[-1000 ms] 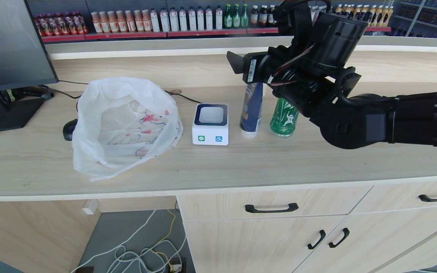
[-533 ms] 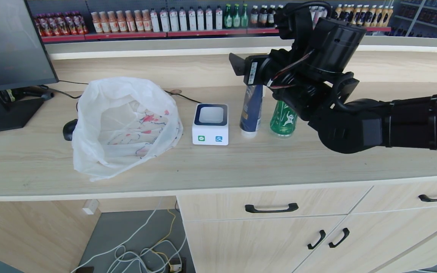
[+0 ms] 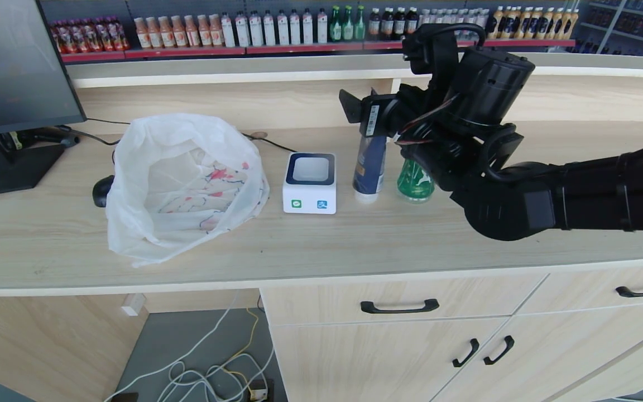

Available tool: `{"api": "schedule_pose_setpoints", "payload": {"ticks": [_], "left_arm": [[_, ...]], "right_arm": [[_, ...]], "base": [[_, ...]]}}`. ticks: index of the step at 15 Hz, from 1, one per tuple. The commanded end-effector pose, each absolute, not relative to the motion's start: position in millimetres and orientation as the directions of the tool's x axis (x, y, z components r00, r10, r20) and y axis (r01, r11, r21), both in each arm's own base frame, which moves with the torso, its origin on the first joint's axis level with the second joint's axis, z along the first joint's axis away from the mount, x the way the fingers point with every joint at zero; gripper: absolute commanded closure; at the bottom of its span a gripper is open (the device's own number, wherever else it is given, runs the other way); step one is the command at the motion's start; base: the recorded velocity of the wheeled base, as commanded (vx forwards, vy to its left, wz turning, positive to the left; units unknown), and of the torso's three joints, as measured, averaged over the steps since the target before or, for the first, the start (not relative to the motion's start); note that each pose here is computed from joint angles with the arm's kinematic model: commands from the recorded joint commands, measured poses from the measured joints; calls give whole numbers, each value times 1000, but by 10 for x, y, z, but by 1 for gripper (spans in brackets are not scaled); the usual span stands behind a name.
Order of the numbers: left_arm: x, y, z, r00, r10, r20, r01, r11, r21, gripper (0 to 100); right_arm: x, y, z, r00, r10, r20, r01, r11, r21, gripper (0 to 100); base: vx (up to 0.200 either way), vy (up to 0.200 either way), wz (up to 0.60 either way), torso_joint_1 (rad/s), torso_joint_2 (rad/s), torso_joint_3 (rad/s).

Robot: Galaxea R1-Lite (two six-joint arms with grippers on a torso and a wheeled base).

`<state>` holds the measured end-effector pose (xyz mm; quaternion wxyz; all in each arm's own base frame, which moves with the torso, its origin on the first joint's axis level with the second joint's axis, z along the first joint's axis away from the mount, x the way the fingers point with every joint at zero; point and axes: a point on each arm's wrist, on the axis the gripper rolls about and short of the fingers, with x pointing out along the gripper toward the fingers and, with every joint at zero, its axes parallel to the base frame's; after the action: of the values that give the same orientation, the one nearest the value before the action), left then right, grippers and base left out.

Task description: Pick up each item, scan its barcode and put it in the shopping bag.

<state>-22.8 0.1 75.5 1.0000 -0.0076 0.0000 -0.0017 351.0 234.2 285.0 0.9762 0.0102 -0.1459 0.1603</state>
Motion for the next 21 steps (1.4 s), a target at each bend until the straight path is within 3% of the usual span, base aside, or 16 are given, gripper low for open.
{"api": "schedule_pose_setpoints", "payload": {"ticks": [1, 21], "left_arm": [[-227, 1, 755, 1000, -3, -2, 3, 1000, -15, 0], [-227, 1, 755, 1000, -3, -2, 3, 1000, -15, 0]], "right_arm": [[3508, 2337, 2841, 907, 310, 285, -315, 949, -28, 0], [3682, 2335, 2356, 940, 244, 236, -267, 961, 69, 0]], "base": [[0, 0, 0, 0, 0, 0], [0, 0, 0, 0, 0, 0]]}}
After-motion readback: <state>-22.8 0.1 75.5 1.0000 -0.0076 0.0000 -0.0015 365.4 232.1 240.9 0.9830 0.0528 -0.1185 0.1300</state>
